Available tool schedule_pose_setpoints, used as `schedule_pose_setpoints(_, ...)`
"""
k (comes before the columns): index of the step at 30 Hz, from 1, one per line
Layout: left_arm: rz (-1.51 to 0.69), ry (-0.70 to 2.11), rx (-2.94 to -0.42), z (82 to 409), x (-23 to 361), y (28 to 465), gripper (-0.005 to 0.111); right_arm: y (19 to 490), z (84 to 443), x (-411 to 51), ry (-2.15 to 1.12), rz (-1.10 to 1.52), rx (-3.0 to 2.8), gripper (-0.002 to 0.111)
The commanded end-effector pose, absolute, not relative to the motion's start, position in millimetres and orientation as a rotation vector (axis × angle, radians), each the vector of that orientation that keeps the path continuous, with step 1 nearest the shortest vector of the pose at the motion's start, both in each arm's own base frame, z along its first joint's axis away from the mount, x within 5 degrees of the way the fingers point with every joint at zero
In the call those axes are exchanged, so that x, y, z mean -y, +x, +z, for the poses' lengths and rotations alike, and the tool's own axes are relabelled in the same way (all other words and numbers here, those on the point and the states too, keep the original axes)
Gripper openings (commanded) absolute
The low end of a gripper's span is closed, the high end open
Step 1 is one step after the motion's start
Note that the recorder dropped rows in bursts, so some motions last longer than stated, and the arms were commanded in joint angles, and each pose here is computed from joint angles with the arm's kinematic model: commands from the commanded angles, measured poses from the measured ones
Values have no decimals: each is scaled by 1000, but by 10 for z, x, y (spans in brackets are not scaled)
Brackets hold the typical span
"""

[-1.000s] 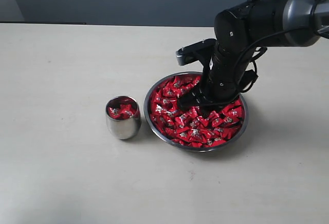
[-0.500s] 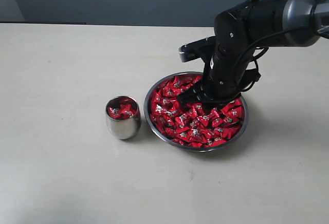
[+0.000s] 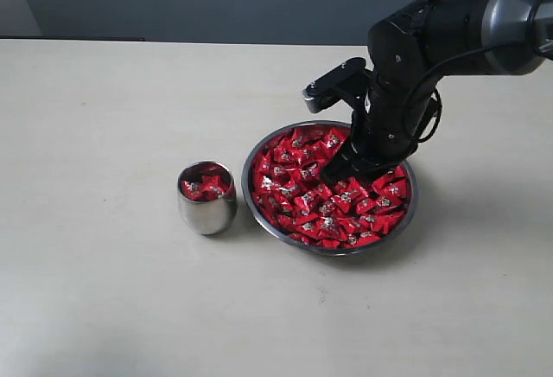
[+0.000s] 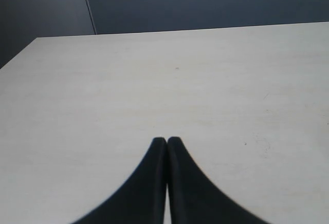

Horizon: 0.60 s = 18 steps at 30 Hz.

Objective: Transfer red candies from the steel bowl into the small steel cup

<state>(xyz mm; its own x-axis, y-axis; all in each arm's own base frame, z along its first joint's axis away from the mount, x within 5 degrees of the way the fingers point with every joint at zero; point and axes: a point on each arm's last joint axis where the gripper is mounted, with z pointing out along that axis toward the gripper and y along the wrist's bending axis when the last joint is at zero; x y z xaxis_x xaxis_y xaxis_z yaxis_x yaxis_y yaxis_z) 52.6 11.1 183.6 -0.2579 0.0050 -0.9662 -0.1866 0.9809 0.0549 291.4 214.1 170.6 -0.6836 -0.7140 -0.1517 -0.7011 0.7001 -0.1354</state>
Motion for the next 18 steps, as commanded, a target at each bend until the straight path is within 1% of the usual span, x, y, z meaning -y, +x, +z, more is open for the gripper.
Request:
schedule_pose_setpoints(1,179,-126,-1817,1830,-108,526,0,2958,1754,-2102,-1056,-53,-2732,33)
schedule_pose_setpoints(4,179,-126,-1817,1830,-108,526,0,2918,1755,-2188,-988,110,-2765,33)
schedule_pose_setpoints(6,179,-126,-1817,1830,-108,526,0,2904,1753,-2192,-909,132,-2808,33)
schedule_pose_setpoints(7,179,-126,-1817,1830,-108,526,0,2899,1752,-2188,-742,145,-2869,33)
schedule_pose_setpoints(11,179,-126,-1817,1830,-108,526,0,2902,1752,-2186,-524,160,-2920,33)
schedule_pose_setpoints(14,179,-126,-1817,1830,-108,526,0,2943,1763,-2215,-453,201,-2881,33)
schedule_pose_setpoints(18,179,-126,-1817,1830,-108,526,0,3014,1758,-2228,-440,193,-2809,33)
